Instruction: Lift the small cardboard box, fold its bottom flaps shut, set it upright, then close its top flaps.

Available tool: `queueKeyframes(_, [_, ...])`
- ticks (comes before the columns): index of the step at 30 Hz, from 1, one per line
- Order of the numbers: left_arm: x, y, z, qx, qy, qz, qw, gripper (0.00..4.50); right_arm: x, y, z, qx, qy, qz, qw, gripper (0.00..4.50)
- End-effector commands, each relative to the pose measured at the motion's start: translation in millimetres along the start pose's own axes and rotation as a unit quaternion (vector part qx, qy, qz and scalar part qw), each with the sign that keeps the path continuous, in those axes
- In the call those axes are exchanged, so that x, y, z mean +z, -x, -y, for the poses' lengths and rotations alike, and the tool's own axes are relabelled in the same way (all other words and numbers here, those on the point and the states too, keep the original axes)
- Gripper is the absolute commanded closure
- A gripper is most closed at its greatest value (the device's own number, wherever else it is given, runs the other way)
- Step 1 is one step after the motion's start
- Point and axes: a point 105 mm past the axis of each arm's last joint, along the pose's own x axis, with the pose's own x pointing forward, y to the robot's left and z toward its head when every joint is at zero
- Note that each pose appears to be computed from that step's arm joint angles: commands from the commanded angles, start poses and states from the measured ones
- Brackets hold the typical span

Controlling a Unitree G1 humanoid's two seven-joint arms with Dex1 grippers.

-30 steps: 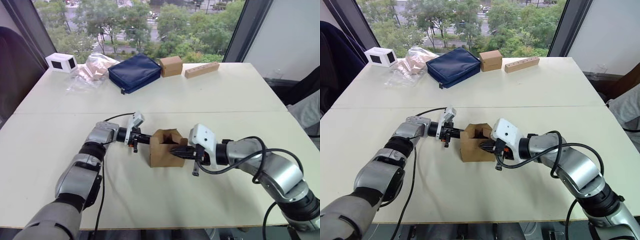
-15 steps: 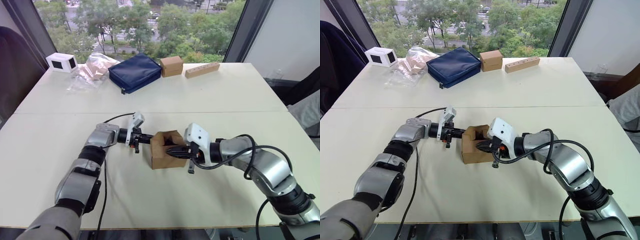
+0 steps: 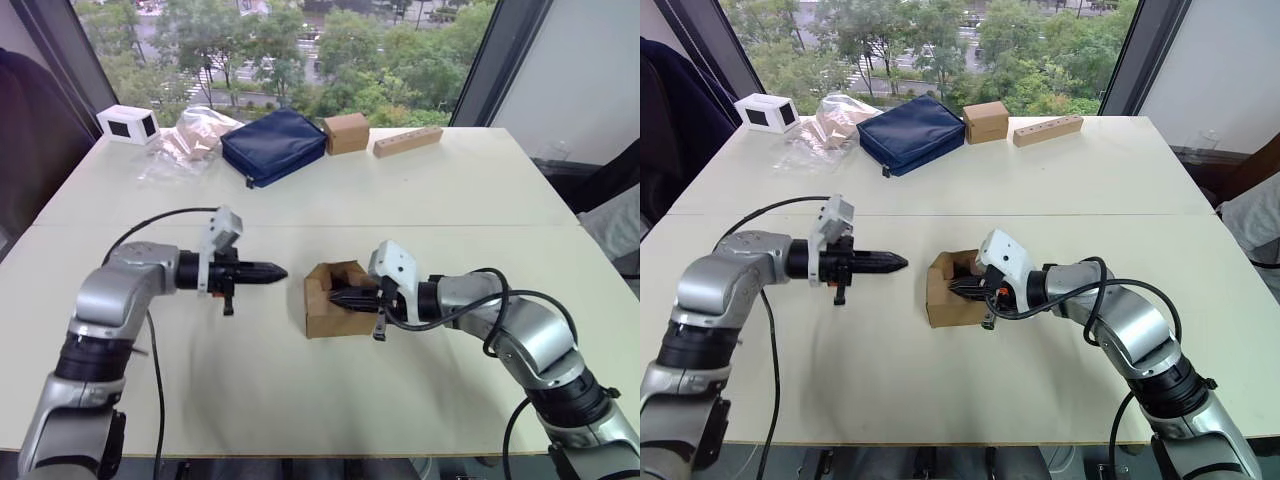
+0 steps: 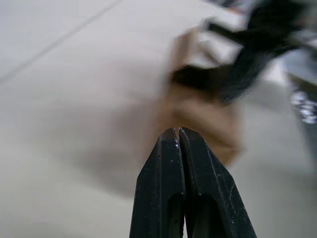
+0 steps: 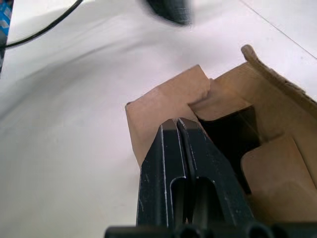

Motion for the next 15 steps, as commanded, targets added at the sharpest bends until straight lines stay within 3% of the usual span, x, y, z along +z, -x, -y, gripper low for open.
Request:
queueKeyframes(1, [3, -10, 16, -0.017, -0.013, -0.005, 1.0, 4.44, 9, 2, 4, -0.004, 0.016, 0.018, 1.0, 4.5])
queueKeyframes(15, [-28, -35, 12, -0.007, 0.005, -0.02, 1.0, 4.44, 20, 6, 5, -0.01, 0.033, 0.041, 0.999, 4.5])
